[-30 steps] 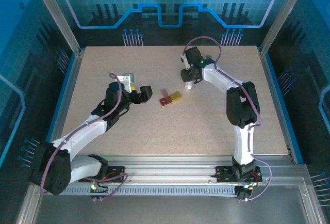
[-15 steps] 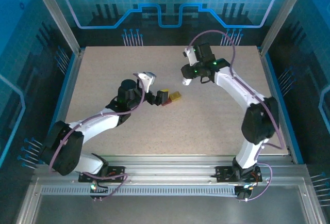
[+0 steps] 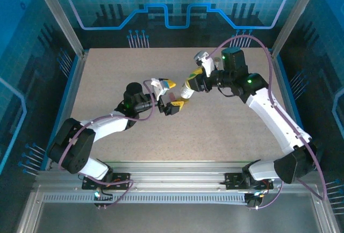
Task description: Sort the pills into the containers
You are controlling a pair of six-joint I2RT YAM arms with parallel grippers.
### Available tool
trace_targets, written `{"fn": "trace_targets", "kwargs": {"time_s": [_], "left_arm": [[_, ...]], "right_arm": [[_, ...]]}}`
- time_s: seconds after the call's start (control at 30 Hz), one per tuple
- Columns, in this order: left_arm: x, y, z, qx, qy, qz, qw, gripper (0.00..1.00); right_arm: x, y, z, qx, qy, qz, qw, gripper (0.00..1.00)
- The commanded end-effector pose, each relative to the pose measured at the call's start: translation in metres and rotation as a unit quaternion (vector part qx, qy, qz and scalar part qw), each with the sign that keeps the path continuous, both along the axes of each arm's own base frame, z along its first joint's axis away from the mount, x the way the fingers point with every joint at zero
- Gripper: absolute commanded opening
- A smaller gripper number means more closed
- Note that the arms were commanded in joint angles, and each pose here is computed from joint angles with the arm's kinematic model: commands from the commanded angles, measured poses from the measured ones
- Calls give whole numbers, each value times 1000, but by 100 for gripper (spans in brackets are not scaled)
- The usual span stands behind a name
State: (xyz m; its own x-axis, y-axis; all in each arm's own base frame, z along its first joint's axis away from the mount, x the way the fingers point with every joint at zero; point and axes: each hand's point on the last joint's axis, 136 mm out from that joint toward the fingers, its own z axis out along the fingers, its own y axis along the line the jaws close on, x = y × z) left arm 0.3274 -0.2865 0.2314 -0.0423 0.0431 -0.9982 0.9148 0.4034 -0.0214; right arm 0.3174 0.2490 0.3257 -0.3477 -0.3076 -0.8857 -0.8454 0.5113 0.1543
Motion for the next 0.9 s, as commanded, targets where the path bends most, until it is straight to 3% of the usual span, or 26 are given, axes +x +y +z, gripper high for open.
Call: {"fn": "trace_targets", "kwargs": {"time_s": [0.0, 0.2, 0.33, 0.5, 0.7, 0.87], "left_arm": [[-16, -10, 26, -8, -43, -47, 998, 99], [-32, -21, 31, -7, -46, -75, 996, 98], [-39, -26, 38, -14, -53, -86, 995, 92], [-45, -30, 38, -14, -58, -93, 994, 83], [-47, -32, 33, -9, -67, -90, 994, 63], [-50, -34, 30, -8, -73, -102, 992, 56]], "right_arm": [[-25, 16, 19, 44, -20, 69, 996, 15], [-34, 24, 20, 54, -18, 87, 995, 14], [-37, 27, 15, 54, -13, 96, 994, 14], [-39, 26, 13, 50, -14, 92, 994, 14], [-41, 24, 12, 43, -17, 91, 995, 14], [-44, 23, 11, 39, -16, 97, 994, 14]]}}
